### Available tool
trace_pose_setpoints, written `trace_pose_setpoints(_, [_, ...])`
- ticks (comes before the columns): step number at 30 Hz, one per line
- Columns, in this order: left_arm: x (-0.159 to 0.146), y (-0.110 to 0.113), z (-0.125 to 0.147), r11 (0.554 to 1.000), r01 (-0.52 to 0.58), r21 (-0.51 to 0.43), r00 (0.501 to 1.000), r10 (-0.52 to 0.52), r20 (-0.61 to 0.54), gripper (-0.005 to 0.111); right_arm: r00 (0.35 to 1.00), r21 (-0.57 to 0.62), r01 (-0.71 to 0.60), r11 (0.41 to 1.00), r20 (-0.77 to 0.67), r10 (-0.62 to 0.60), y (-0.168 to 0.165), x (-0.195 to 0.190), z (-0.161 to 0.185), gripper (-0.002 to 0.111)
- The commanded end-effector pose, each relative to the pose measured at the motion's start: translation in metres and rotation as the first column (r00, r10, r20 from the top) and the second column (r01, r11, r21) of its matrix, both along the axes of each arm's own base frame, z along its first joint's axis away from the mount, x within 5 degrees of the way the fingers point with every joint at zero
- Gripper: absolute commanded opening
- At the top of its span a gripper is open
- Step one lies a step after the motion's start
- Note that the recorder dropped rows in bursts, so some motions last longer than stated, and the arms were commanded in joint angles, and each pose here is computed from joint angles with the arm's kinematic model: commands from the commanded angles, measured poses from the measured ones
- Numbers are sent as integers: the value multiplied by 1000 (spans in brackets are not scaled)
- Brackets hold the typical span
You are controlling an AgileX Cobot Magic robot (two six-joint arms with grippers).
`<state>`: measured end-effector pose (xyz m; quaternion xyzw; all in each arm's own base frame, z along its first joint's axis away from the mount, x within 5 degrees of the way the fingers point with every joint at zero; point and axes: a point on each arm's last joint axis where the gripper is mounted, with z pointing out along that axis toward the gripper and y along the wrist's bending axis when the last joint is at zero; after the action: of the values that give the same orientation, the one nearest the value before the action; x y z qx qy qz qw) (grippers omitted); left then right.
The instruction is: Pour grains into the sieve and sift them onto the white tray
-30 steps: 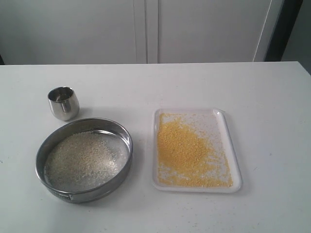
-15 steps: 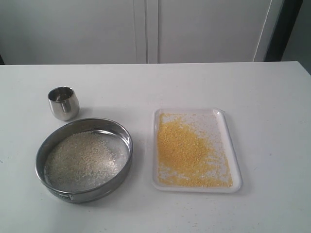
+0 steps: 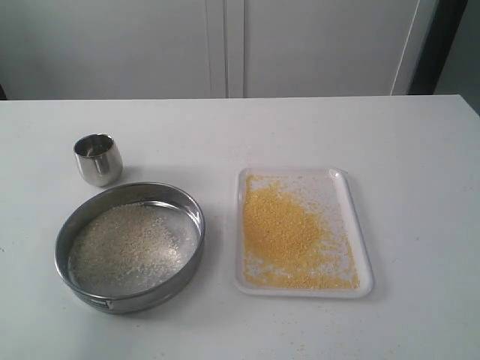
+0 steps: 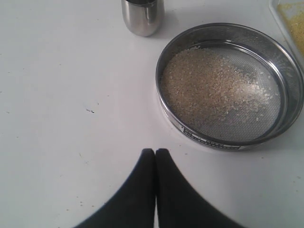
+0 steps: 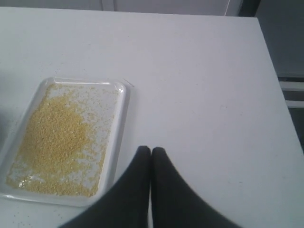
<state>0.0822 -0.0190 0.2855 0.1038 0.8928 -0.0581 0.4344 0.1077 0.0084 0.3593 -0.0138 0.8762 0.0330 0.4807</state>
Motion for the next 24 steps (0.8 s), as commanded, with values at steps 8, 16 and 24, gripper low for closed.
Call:
trace_pose_setpoints(8, [-2, 0, -1, 1000, -1, -8, 1000, 1, -3, 0, 959, -39, 27, 999, 284, -15, -6, -35, -7, 0])
trace_pose_setpoints(16, [-2, 0, -1, 1000, -1, -8, 1000, 1, -3, 0, 933, -33, 28, 999, 359, -15, -8, -62, -49, 0])
trace_pose_setpoints(24, [-2, 0, -1, 1000, -1, -8, 1000, 1, -3, 0, 922, -53, 36, 998, 387, -13, -9, -71, -91, 0])
